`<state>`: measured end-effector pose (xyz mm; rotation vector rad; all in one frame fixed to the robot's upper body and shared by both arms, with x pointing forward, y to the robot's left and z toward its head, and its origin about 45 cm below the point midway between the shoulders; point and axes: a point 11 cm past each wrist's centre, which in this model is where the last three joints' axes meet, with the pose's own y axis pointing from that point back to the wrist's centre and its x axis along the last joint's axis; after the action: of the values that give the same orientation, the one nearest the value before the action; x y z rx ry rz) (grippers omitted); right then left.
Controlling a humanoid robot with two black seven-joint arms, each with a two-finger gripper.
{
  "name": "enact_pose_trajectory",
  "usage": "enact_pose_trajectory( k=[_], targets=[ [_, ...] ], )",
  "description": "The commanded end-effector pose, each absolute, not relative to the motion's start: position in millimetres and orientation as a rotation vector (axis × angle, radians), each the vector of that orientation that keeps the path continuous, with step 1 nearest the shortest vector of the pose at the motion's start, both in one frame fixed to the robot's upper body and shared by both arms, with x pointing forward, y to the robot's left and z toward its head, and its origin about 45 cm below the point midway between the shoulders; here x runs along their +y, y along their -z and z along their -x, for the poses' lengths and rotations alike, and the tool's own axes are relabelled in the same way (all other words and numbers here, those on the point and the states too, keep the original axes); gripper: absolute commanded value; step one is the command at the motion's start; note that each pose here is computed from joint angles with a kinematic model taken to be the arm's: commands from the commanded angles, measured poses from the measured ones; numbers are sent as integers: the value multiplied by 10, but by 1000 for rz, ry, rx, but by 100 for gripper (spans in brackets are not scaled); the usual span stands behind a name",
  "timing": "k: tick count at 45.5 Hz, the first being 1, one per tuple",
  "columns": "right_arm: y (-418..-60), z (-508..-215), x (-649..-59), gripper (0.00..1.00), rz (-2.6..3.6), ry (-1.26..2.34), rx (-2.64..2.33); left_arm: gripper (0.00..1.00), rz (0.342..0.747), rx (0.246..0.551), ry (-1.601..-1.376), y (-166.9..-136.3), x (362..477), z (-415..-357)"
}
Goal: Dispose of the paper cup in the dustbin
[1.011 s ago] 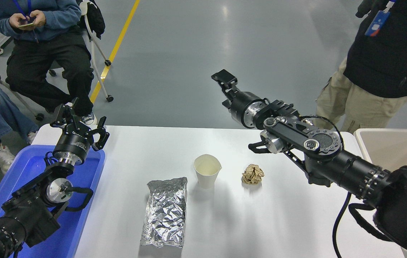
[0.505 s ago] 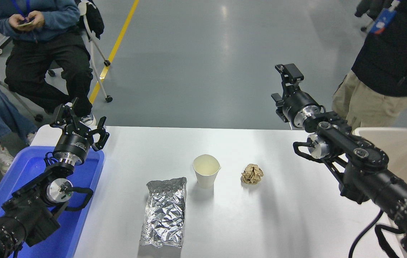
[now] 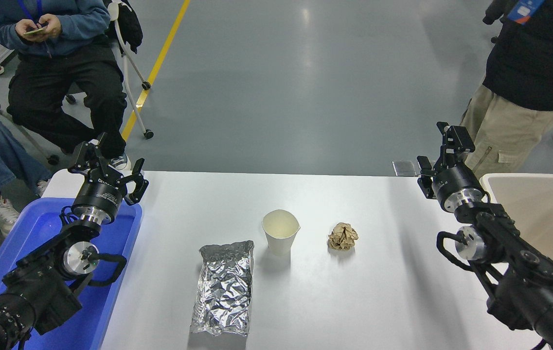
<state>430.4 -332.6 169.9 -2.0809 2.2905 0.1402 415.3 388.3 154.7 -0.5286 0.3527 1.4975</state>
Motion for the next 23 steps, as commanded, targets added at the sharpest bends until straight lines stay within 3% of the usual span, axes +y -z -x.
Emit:
enact_pose_trajectory(
  k=[1,16,23],
  targets=[
    [-1529,-4172,-3518,99,2029,-128,2350,100,530,353,-1498,-1547,3884,-4153],
    [-1578,-4193,-3693,99,1901,-146,2383,100,529,353,-1497,-1547,3883,-4153],
    [-1433,-4138,-3793,99,1810,-255,2419,100,528,354,-1498,-1540,3885,-4148]
  ],
)
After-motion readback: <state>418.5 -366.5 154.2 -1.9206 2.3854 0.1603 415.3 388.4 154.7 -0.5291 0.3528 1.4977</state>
